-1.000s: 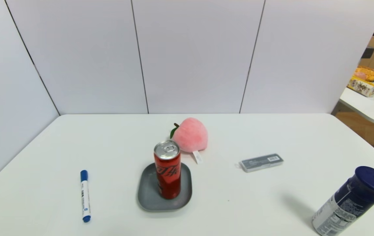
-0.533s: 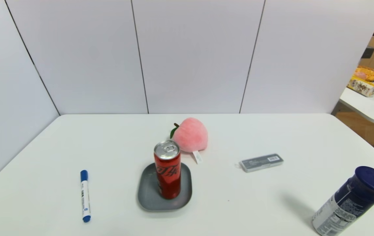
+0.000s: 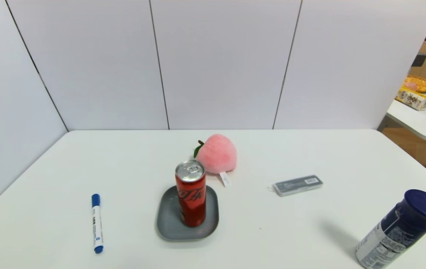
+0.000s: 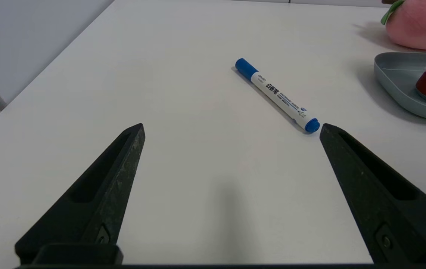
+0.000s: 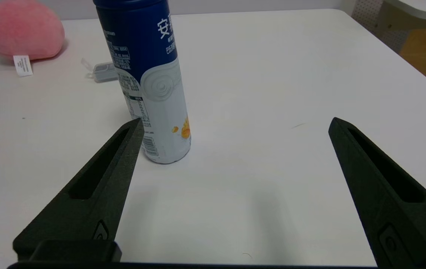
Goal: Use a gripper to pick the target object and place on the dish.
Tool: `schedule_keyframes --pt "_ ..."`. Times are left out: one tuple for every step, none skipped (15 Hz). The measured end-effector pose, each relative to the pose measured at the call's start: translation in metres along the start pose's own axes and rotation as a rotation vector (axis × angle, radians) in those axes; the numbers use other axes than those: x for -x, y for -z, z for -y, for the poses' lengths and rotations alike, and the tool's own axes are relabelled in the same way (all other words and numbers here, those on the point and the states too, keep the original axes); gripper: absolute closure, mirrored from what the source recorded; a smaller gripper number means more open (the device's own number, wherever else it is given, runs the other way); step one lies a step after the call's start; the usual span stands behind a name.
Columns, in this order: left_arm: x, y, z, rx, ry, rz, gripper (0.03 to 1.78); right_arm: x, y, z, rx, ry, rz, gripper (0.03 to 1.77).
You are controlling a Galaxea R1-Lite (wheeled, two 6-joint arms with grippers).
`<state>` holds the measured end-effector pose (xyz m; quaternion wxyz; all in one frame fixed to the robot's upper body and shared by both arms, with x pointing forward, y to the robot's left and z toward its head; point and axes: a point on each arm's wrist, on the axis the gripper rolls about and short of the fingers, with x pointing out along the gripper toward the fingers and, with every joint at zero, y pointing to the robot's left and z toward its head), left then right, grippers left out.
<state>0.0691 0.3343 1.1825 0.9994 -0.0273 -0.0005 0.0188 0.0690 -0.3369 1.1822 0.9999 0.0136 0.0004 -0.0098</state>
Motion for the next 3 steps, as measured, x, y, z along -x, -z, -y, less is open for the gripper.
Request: schedule_keyframes --pt "0.0000 0.0000 0.0000 0.000 0.000 0.000 0.12 0.0000 0.0000 0.0000 -0.001 0.000 0.000 0.09" --pt "0.0000 0.0000 0.0000 0.000 0.000 0.000 0.12 0.0000 0.0000 0.0000 -0.001 0.000 0.000 0.09" --pt "0.0000 0.0000 0.0000 0.000 0.000 0.000 0.12 0.0000 -0.0001 0.0000 -0.002 0.000 0.001 0.09"
